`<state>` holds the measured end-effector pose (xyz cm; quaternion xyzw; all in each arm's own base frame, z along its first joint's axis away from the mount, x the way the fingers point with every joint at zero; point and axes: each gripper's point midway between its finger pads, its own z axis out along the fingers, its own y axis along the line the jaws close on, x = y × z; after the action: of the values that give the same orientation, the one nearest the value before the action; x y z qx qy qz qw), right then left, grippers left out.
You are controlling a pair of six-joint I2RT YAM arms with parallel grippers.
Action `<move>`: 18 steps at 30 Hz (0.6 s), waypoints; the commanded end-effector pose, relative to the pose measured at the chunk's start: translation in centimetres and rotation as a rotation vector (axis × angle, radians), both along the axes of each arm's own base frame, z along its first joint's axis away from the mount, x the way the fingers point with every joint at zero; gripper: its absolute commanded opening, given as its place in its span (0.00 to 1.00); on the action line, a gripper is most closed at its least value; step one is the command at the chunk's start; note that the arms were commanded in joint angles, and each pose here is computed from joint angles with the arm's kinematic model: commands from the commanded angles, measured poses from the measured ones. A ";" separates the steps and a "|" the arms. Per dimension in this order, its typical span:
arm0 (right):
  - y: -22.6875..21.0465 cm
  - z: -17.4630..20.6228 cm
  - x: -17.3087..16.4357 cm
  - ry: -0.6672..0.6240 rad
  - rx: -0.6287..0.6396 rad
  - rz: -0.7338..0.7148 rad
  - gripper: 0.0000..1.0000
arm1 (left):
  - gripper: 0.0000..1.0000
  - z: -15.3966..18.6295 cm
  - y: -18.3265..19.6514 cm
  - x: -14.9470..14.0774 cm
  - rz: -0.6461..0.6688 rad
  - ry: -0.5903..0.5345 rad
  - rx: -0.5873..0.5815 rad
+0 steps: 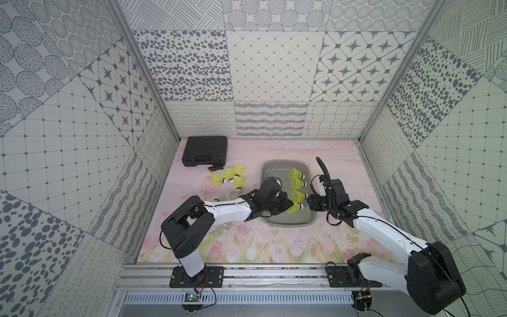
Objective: Put the shuttlecocks into the storage box
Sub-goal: Place the shuttlecock in the storage box.
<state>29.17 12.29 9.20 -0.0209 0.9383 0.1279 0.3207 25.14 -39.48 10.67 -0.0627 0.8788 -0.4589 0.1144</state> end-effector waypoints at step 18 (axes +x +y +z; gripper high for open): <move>0.4 -0.6 0.3 -0.002 0.029 0.003 0.56 | 0.00 -1.5 -3.5 -0.1 -0.008 0.083 -0.119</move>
<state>29.20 12.59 8.83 -0.0220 0.9384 0.1349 0.3173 24.80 -41.25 7.52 -0.0981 0.8747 -0.4690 0.0730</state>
